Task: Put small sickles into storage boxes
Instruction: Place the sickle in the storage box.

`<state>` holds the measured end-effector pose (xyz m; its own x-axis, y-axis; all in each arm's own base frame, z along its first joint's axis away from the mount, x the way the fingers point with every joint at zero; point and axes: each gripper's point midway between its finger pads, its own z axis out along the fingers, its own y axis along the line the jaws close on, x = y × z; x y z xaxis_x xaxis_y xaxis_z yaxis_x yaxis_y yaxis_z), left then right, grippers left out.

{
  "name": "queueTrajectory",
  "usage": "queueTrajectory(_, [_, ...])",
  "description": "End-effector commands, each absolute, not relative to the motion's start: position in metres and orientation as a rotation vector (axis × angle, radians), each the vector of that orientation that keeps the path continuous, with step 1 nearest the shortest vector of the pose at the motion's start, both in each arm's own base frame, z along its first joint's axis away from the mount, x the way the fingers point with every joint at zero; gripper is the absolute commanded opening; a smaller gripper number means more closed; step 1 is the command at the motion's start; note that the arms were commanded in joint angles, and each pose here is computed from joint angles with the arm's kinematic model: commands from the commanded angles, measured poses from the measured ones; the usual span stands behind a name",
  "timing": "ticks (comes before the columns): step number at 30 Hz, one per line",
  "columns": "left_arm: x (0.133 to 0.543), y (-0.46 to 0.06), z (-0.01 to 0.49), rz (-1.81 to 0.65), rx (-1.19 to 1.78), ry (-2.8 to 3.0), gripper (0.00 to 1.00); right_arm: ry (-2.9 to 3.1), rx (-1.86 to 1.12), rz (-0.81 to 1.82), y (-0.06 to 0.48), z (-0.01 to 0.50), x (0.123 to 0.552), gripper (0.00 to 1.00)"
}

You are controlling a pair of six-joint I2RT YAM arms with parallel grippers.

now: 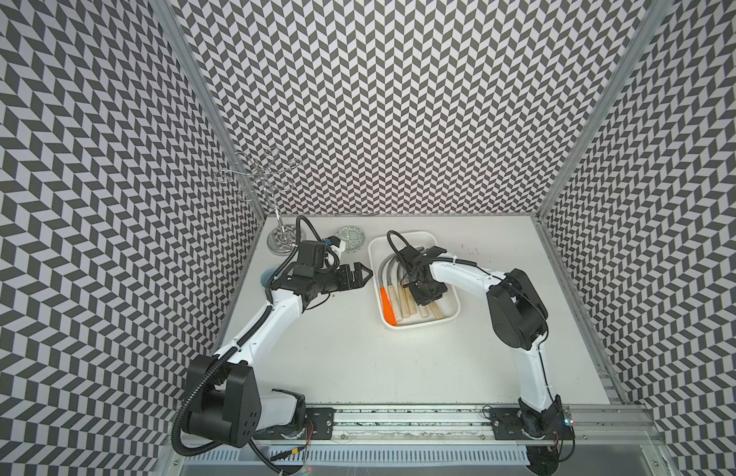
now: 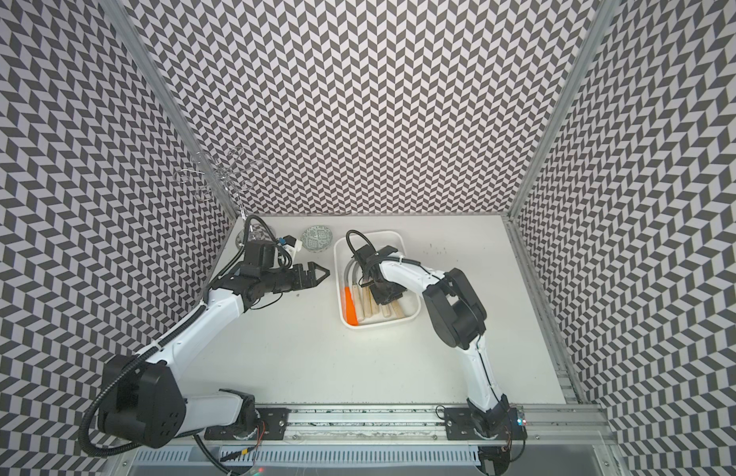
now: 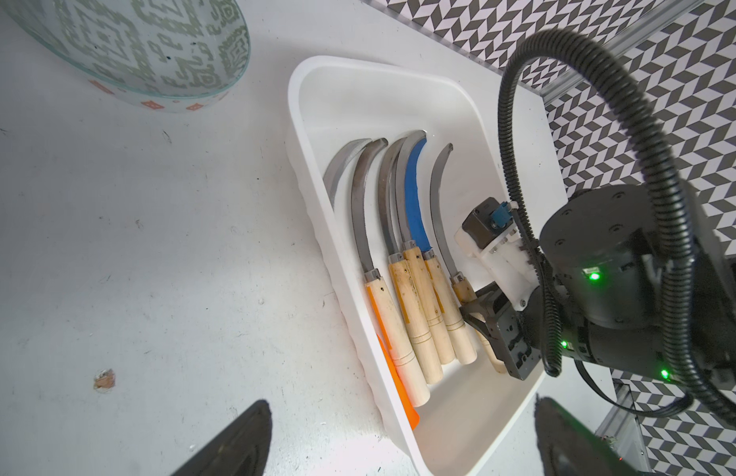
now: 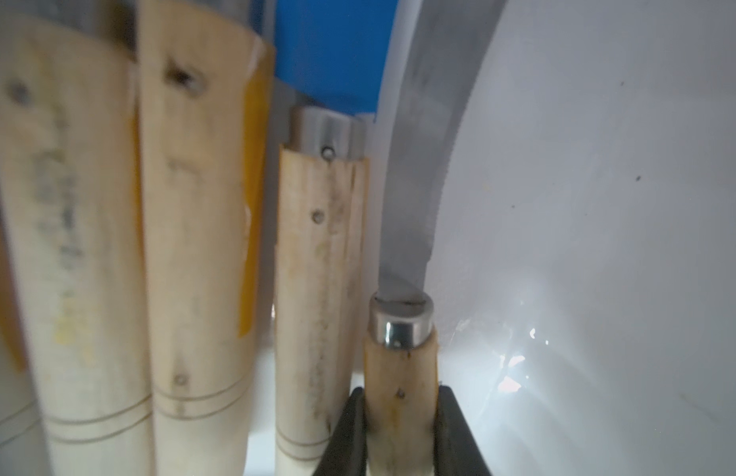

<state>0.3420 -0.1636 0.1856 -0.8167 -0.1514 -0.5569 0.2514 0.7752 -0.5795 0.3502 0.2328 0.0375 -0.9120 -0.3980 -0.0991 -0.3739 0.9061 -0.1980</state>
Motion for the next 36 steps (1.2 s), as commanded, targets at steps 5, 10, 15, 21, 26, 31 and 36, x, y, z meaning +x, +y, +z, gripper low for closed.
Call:
queueTrajectory(5, [0.344, -0.163, 0.185, -0.899, 0.076, 2.355, 1.00, 2.952, -0.610, -0.266, 0.232, 0.030, 0.347, 0.19])
queueTrajectory(10, [0.343, -0.163, 0.185, -0.900, 0.075, 2.356, 0.99, 2.950, -0.600, -0.265, 0.231, 0.032, 0.347, 0.24])
queueTrajectory(15, [0.343, -0.163, 0.185, -0.898, 0.074, 2.356, 1.00, 2.947, -0.587, -0.266, 0.229, 0.034, 0.348, 0.24])
queueTrajectory(21, [0.343, -0.163, 0.185, -0.897, 0.075, 2.356, 1.00, 2.949, -0.572, -0.267, 0.226, 0.035, 0.349, 0.26])
queueTrajectory(26, [0.343, -0.163, 0.185, -0.898, 0.075, 2.356, 1.00, 2.948, -0.565, -0.262, 0.225, 0.036, 0.349, 0.29])
queueTrajectory(31, [0.344, -0.163, 0.186, -0.897, 0.075, 2.354, 1.00, 2.944, -0.553, -0.262, 0.224, 0.039, 0.351, 0.31])
queueTrajectory(36, [0.344, -0.163, 0.186, -0.896, 0.075, 2.353, 1.00, 2.943, -0.546, -0.259, 0.224, 0.040, 0.351, 0.31])
